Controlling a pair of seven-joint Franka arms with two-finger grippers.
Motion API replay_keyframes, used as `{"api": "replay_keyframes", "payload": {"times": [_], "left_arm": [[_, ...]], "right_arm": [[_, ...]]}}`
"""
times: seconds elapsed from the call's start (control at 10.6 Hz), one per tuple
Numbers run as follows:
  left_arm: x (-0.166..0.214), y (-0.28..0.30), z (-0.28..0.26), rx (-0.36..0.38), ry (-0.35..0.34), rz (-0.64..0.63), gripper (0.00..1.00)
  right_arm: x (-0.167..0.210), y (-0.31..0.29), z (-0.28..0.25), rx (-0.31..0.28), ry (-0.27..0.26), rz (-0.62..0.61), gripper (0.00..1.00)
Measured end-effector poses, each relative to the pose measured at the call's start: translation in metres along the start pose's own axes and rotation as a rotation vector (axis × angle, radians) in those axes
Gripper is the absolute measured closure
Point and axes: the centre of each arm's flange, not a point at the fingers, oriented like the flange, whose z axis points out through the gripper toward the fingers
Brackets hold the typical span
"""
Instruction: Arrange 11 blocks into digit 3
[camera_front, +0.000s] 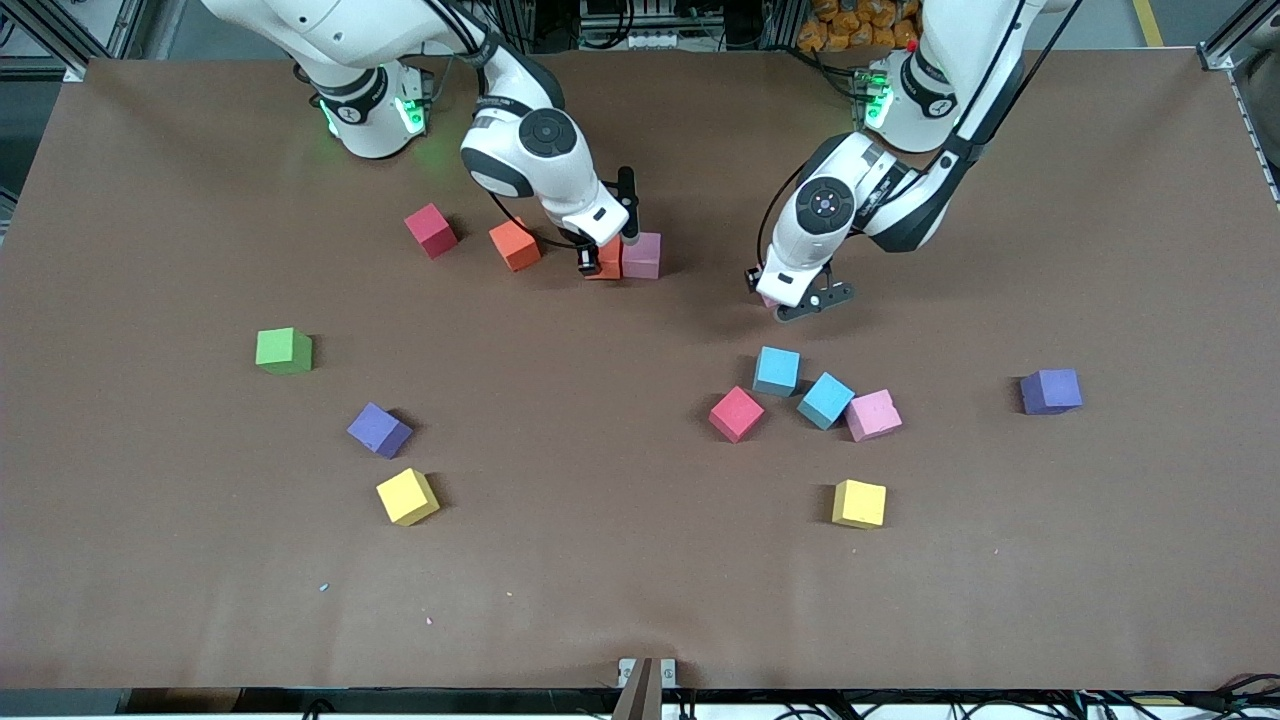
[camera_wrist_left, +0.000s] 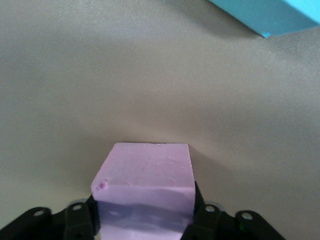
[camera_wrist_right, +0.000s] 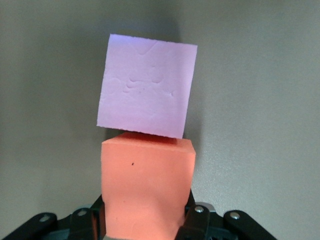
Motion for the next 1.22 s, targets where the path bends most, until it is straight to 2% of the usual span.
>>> {"api": "replay_keyframes", "payload": {"times": [0.28,0.56,0.85,1.22], "left_arm": [[0.001,0.0,-0.002,0.0,-0.001,-0.045,0.37],[0.008,0.008,-0.023,-0.009,0.0,-0.212,0.37],[0.014,0.012,-0.045,-0.071,-0.061,-0.425,0.37],[0.013,0.013,-0.061,-0.101,-0.075,-0.676,0.37]], "right_arm": [[0.002,0.0,0.002,0.005,0.002,-0.001,0.44],[0.004,-0.003,0.005,0.013,0.002,0.003,0.44],[0.007,-0.004,0.006,0.017,0.004,0.006,0.44],[0.007,-0.004,0.006,0.017,0.005,0.007,0.44]]}}
